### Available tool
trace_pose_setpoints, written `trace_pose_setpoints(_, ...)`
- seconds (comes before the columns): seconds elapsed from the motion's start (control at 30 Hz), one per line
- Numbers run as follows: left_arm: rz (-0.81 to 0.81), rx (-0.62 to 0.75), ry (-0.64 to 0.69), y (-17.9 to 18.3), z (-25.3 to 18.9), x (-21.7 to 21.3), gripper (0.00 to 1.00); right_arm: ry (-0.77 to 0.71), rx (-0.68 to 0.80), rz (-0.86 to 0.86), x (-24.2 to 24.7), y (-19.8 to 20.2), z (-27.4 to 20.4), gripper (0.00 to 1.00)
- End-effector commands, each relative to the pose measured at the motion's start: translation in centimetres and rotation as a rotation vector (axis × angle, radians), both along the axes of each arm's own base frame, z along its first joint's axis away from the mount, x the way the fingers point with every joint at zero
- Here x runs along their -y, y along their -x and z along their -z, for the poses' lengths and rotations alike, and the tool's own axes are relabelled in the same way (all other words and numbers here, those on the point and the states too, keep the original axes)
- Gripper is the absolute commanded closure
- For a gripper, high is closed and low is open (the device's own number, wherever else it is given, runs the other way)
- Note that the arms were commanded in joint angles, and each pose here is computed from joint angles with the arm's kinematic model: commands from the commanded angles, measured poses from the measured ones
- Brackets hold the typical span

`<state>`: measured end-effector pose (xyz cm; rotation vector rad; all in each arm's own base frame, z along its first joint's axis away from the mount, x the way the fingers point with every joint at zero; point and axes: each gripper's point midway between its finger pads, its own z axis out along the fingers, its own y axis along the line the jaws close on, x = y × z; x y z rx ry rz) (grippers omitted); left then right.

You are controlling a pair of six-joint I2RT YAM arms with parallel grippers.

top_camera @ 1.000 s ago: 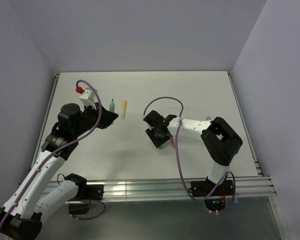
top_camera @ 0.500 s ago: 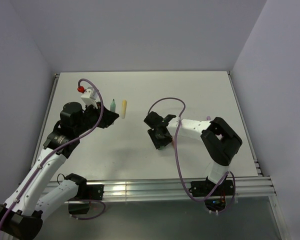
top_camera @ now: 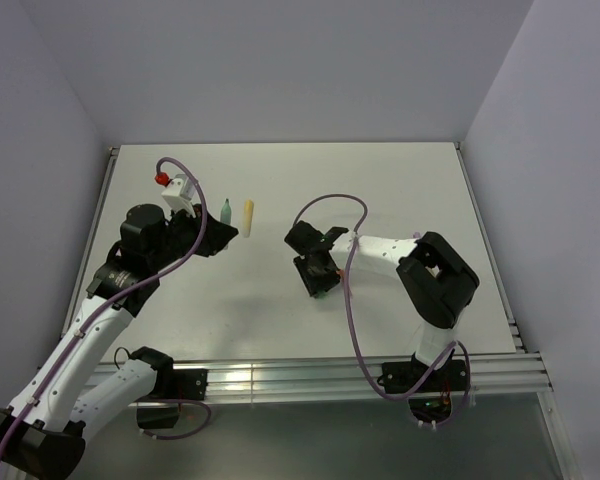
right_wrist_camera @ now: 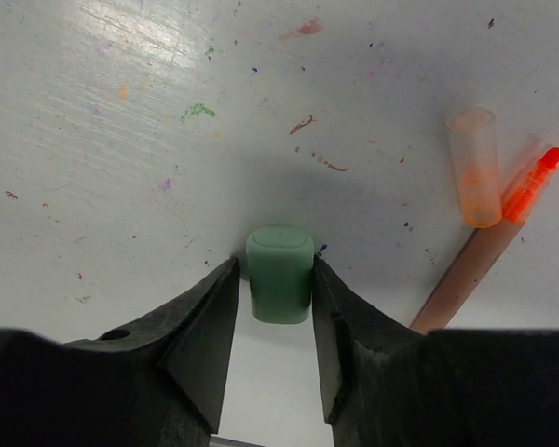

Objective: Insert the pens into the pen caps

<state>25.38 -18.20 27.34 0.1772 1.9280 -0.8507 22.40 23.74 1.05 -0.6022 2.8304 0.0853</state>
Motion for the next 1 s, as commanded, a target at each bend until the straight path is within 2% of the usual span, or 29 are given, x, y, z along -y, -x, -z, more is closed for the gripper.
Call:
trace_pose_setpoints(0.0,0.013,0.050,0.028,-0.2,-2.0,0.3,1.00,0.036,-0.017,0.017,0.3,0.2,1.6,0.58)
trace_pose_setpoints(0.07,0.015,0.043,0.029,-0.3,-1.8,0.4,1.00,0.039,-0.022,0.021,0.5,0.3,1.8,0.67)
trace_pose_setpoints(0.17,0.019,0.038,0.031,-0.4,-1.7,0.5,1.00,0.042,-0.021,0.032,0.7,0.1,1.7,0.95)
trace_pose_setpoints(0.2,0.019,0.040,0.030,-0.5,-2.0,0.5,1.00,0.049,-0.010,0.041,1.0,-0.1,1.4,1.00)
trace_pose_setpoints(0.27,0.024,0.038,0.031,-0.8,-2.2,0.7,1.00,0.033,0.027,0.064,1.1,-1.1,0.2,1.00)
trace_pose_setpoints(0.4,0.079,0.069,0.080,-1.0,-4.4,2.0,1.00,-0.053,0.169,0.149,1.3,-4.7,-6.0,1.00)
trace_pose_setpoints(0.53,0.146,0.126,0.136,-1.4,-6.2,3.4,1.00,-0.258,0.341,0.224,1.0,-8.0,-15.3,1.00)
trace_pose_setpoints(0.6,0.177,0.105,0.174,-1.6,-6.0,4.2,1.00,-0.331,0.403,0.270,1.6,-9.5,-18.3,1.00)
trace_pose_setpoints(0.63,0.192,0.151,0.209,-2.1,-7.1,4.7,1.00,-0.389,0.447,0.294,1.6,-10.1,-20.8,1.00)
trace_pose_setpoints(0.77,0.261,0.179,0.298,-2.4,-8.2,6.4,1.00,-0.547,0.537,0.343,1.8,-11.6,-27.1,1.00)
trace_pose_setpoints(0.97,0.298,0.216,0.283,-3.4,-9.2,10.3,1.00,-0.683,0.640,0.384,1.9,-13.0,-33.7,1.00)
